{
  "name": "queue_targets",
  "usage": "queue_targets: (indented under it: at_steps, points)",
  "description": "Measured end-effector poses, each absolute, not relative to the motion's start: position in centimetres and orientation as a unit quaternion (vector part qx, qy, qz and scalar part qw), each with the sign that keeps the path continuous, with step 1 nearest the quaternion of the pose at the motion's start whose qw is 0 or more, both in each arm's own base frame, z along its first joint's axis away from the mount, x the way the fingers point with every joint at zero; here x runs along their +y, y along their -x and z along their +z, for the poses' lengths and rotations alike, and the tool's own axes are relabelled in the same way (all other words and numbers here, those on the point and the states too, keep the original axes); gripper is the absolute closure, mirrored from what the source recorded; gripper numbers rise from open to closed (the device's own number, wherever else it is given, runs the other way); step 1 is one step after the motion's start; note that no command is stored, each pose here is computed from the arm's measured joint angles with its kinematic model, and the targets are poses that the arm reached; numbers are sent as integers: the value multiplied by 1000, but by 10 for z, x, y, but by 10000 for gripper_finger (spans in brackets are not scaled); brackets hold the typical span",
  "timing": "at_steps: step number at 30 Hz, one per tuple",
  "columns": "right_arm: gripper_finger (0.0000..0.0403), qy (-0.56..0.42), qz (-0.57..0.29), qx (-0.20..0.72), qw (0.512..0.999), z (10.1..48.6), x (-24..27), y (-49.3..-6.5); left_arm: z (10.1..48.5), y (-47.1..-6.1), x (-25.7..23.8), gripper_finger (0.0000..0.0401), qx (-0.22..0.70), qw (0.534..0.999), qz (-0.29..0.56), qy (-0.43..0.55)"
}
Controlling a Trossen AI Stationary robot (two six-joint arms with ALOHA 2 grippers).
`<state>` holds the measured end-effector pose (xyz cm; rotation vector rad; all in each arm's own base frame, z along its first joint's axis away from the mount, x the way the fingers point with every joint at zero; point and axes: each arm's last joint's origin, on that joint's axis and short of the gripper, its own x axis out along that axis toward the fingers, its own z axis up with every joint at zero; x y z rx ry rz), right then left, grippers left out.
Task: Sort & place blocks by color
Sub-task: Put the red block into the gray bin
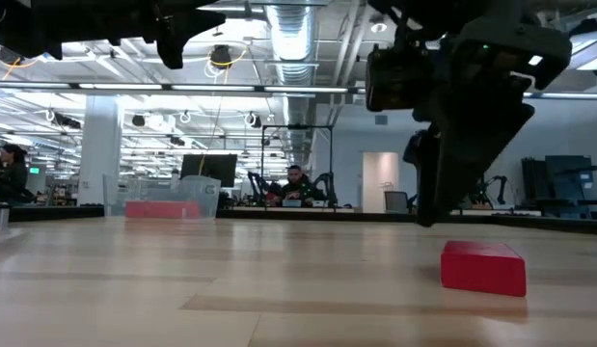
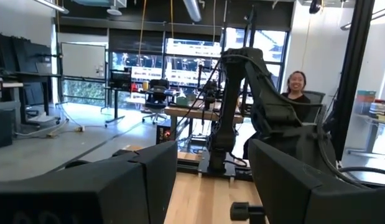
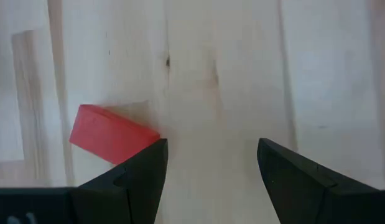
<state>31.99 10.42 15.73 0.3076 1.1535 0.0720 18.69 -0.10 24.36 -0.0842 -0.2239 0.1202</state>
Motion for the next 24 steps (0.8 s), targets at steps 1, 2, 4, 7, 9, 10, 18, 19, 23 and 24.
queue_targets:
  at_steps: [1, 2, 4, 7, 9, 10, 18, 19, 23, 24]
  points:
    - [131, -147, 38, 546, 824, 155, 105, -322, 243, -187, -1, 217, -111, 991, 60, 42]
    - [131, -150, 43, 553, 818, 153, 106, -323, 244, -187, -1, 217, -111, 991, 60, 43]
    - [131, -154, 50, 568, 807, 153, 106, -322, 243, -187, -1, 217, -109, 991, 60, 43]
    - [131, -155, 51, 570, 805, 154, 107, -325, 242, -187, -1, 217, -106, 992, 59, 46]
    - [131, -147, 46, 580, 800, 157, 106, -322, 242, -187, -1, 217, -104, 992, 59, 47]
    - [131, -142, 48, 581, 800, 159, 106, -322, 242, -187, -1, 217, -104, 992, 59, 47]
    - [132, -47, 92, 579, 809, 162, 105, -323, 242, -187, -1, 217, -102, 992, 59, 47]
    - [132, -31, 102, 578, 809, 162, 105, -323, 242, -187, -1, 216, -102, 992, 59, 47]
    - [132, 26, 131, 570, 811, 161, 105, -323, 242, -187, -1, 216, -102, 992, 59, 47]
    - [132, 39, 133, 569, 811, 161, 105, -323, 242, -187, -1, 216, -102, 992, 59, 47]
